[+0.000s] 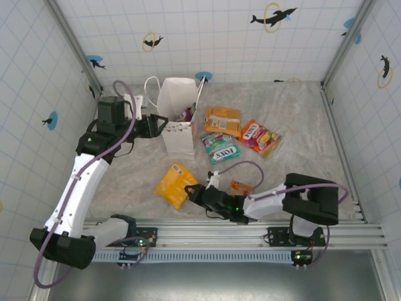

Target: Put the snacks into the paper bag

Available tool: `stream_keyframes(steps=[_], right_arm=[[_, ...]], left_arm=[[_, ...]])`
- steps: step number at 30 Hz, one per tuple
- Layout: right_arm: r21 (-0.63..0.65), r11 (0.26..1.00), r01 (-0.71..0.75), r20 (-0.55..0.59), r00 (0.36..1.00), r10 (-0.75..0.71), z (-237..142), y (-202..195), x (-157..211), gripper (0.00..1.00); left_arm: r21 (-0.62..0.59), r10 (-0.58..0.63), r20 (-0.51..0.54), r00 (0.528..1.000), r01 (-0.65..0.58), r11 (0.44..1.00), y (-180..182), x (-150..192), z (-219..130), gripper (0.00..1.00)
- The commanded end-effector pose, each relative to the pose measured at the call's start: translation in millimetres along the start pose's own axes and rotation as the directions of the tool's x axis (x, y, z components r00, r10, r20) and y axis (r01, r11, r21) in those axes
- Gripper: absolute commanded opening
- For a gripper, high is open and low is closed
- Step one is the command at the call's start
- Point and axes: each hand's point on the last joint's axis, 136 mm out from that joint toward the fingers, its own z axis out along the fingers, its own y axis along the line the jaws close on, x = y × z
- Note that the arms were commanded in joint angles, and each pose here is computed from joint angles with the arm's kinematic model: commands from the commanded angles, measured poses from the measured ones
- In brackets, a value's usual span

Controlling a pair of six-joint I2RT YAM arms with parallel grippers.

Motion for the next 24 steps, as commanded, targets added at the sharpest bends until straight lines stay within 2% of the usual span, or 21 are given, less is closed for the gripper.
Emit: stream_keyframes(steps=[1, 3, 9, 12, 19, 24], right_arm=[[-0.129, 0.971, 0.204, -0.008, 0.978, -0.207, -16.4, 32.7, -6.0, 0.0], [-0.166, 0.943, 0.29, -0.025, 0.954, -0.298, -26.1, 40.5, -4.6, 0.0], [-0.265, 0.869, 0.419, -0.004, 0.9, -0.435, -52.2, 60.6, -22.6, 0.0], [-0.32, 0.814, 0.486, 0.008, 0.86, -0.51, -63.5, 74.9, -36.7, 0.0], [-0.398, 0.755, 0.522, 0.131, 0.846, -0.516, -93.6, 103.3, -91.5, 0.0], [-0.456, 0.709, 0.538, 0.15, 0.832, -0.534, -106.2, 123.2, -113.5, 0.0]], left_arm=[[0.105, 0.044, 0.055, 0.998, -0.049, 0.993, -23.8, -17.0, -10.7, 0.62], [0.141, 0.049, 0.065, 0.997, -0.058, 0.988, -31.0, -19.6, -12.5, 0.62], [0.225, 0.089, 0.067, 0.994, -0.102, 0.969, -46.1, -20.3, -13.7, 0.63], [0.321, 0.121, 0.065, 0.991, -0.136, 0.937, -62.7, -19.3, -17.1, 0.63], [0.508, 0.166, 0.052, 0.985, -0.169, 0.845, -88.8, -1.0, -25.1, 0.62], [0.557, 0.204, 0.027, 0.979, -0.184, 0.81, -91.0, 13.9, -23.8, 0.62]])
